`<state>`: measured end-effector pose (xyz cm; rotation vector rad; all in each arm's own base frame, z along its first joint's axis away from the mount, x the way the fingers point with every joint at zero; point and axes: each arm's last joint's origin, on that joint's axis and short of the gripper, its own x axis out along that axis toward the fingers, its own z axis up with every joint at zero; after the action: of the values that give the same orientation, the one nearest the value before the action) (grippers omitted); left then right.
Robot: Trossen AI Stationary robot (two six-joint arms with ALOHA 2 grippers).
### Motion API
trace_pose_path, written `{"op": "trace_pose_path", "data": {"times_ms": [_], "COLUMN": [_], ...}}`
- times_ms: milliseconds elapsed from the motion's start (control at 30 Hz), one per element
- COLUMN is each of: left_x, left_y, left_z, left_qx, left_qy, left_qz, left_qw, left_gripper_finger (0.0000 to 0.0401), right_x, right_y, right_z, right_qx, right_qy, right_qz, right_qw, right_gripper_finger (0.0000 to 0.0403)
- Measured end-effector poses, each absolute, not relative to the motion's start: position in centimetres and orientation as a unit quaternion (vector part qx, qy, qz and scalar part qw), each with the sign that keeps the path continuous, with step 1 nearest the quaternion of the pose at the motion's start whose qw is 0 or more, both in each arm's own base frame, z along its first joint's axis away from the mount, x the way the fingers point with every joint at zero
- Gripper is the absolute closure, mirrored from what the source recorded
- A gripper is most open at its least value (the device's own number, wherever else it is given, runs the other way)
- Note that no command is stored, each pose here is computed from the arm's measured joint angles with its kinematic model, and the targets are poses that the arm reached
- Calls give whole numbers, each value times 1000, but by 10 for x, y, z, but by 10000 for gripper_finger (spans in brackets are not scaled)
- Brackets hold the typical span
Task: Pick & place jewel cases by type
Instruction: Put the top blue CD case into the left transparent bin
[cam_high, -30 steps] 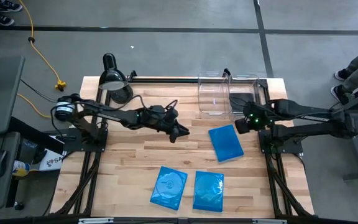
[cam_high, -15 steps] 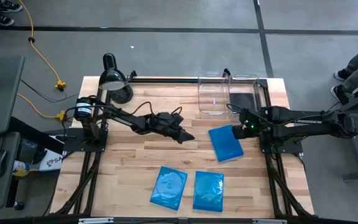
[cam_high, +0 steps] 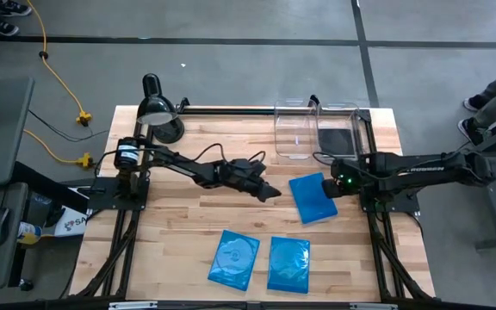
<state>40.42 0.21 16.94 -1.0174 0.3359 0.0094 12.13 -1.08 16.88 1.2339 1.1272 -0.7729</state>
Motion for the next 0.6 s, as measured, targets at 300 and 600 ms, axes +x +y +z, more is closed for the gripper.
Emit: {"op": "trace_pose_path", "data": {"times_ms": [300,600], "left_x": [429,444], "left_y": [1,-6], "left_z": [153,131], "left_qx": [-501,-553], "left_qy": [185,214], "left_qz": [6,41], "left_qw": [845,804], "left_gripper_finger": [284,284], "right_x": [124,127], "right_y": [-3,5], "right_z": [168,164], "right_qx": [533,529], "right_qy": [481,485], "right_qz": [-347,-364], "right_qw": [603,594], "right_gripper_finger": [203,203]}}
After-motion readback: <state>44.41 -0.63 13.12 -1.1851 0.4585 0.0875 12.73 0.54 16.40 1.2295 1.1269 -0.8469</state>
